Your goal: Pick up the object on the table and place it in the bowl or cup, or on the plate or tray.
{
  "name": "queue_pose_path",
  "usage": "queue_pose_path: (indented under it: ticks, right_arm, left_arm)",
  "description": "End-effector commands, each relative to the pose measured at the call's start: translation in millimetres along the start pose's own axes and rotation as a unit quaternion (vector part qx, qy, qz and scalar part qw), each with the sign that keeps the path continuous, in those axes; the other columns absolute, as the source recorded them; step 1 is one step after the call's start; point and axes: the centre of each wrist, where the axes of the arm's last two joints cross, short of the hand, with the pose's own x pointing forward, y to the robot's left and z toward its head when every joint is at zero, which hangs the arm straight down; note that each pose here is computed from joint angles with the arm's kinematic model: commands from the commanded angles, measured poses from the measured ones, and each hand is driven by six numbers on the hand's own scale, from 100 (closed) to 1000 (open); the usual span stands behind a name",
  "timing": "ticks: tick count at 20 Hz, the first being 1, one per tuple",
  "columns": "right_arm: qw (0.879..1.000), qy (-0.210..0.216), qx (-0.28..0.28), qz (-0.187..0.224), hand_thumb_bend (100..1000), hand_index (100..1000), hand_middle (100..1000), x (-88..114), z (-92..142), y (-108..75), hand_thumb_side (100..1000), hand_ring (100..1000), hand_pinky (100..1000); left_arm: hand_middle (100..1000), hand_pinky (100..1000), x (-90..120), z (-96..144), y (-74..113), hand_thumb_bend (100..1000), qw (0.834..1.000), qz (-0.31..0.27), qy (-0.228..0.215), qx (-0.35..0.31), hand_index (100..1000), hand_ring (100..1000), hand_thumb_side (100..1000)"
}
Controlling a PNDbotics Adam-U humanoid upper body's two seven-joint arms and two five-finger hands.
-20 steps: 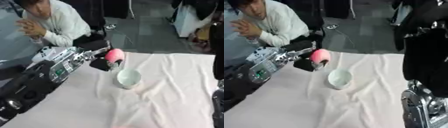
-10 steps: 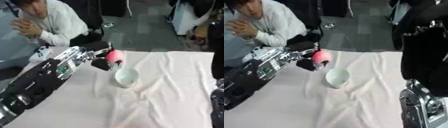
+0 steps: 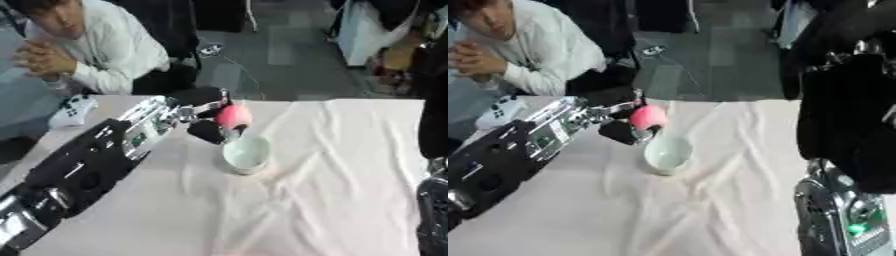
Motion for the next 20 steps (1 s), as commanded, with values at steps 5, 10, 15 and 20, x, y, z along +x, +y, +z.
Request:
queue_pose_path:
  ticks: [5, 10, 15, 20]
  right_arm:
    - [1.0, -0.014, 0.004, -0.015, 106, 498, 376, 2.5, -7.2, 7.8, 731, 330, 100]
    - [1.0, -0.015, 0.003, -0.018, 107, 498, 376, 2.3, -7.6, 9.0, 731, 330, 100]
    - [1.0, -0.015, 0.001, -0.019, 110, 498, 376, 2.2, -7.7, 9.4, 730, 331, 100]
    - [1.0, -0.016, 0.001, -0.022, 113, 498, 376, 2.0, -8.1, 10.7, 729, 331, 100]
  left_arm:
    - [100, 100, -2.9, -2.7, 10.2, 100, 1.0, -0.01, -0.002, 0.013, 324, 100, 597]
    - [100, 100, -5.4, -6.7, 5.3, 100, 1.0, -0.013, 0.0, 0.005, 326, 100, 599]
    - [100, 100, -8.1, -11.8, 2.5, 100, 0.999, -0.032, 0.009, -0.004, 331, 100, 606]
    - [100, 100, -17.8, -12.9, -0.6, 100, 0.999, -0.045, 0.024, -0.008, 337, 100, 611]
